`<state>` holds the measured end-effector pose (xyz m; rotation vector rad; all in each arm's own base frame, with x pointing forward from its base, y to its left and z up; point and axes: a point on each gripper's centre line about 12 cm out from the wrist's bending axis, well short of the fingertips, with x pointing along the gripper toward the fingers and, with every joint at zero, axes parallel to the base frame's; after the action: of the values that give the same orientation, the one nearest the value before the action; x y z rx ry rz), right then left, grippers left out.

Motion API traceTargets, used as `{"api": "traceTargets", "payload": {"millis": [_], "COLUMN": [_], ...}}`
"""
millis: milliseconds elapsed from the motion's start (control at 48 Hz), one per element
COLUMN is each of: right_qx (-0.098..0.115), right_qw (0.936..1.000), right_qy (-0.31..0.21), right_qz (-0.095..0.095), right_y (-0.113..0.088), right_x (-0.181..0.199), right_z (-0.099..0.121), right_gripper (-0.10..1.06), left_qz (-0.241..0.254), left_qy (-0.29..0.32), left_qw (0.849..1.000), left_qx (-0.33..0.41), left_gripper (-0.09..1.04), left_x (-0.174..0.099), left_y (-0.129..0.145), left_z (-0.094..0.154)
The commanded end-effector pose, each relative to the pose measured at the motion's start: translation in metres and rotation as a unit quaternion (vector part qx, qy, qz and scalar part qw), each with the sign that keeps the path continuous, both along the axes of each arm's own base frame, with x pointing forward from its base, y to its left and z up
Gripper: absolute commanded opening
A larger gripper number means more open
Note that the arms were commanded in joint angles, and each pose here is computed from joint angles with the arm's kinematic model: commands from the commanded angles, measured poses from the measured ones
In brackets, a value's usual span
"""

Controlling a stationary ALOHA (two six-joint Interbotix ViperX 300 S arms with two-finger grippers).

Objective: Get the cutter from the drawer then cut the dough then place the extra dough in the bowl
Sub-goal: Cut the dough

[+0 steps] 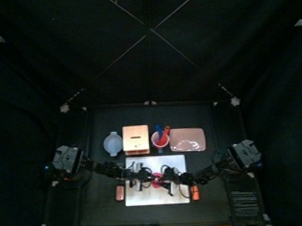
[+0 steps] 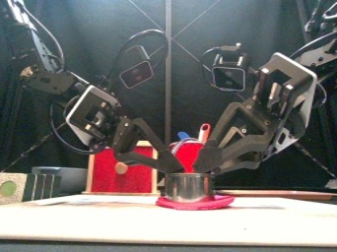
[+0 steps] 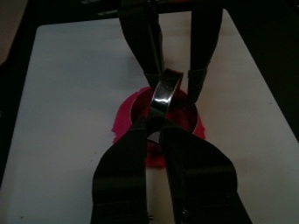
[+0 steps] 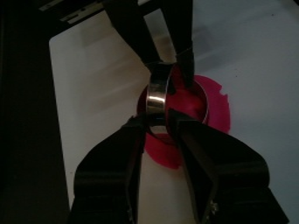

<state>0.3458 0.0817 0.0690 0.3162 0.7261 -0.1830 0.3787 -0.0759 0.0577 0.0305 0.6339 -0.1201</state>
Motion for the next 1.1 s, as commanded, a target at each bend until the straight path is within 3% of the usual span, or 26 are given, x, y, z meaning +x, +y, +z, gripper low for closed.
{"api": "traceTargets", "payload": {"millis": [21,208,667,1104], "right_qx": [0.011,0.008,0.007,0.002], "right_qw": [0.9995,0.9998,0.9999,0.9976], "right_qy": [0.029,0.017,-0.011,-0.061], "right_qz": [-0.005,0.001,0.012,0.033], "right_y": [-0.004,-0.006,-0.006,-0.005], "right_x": [-0.006,-0.004,0.004,0.013], "right_z": [-0.009,-0.002,0.016,0.049], "right_gripper": [0.74,0.75,0.75,0.75], "left_qz": [-0.011,-0.011,-0.019,-0.022], "left_qy": [0.044,0.034,-0.054,-0.101], "left_qw": [0.999,0.999,0.998,0.994], "left_qx": [0.004,0.003,0.003,0.018], "left_gripper": [0.67,0.8,0.8,0.8], "left_x": [-0.013,-0.009,0.005,0.007], "left_y": [-0.006,-0.007,-0.009,-0.005], "left_z": [-0.016,-0.012,0.034,0.061]}}
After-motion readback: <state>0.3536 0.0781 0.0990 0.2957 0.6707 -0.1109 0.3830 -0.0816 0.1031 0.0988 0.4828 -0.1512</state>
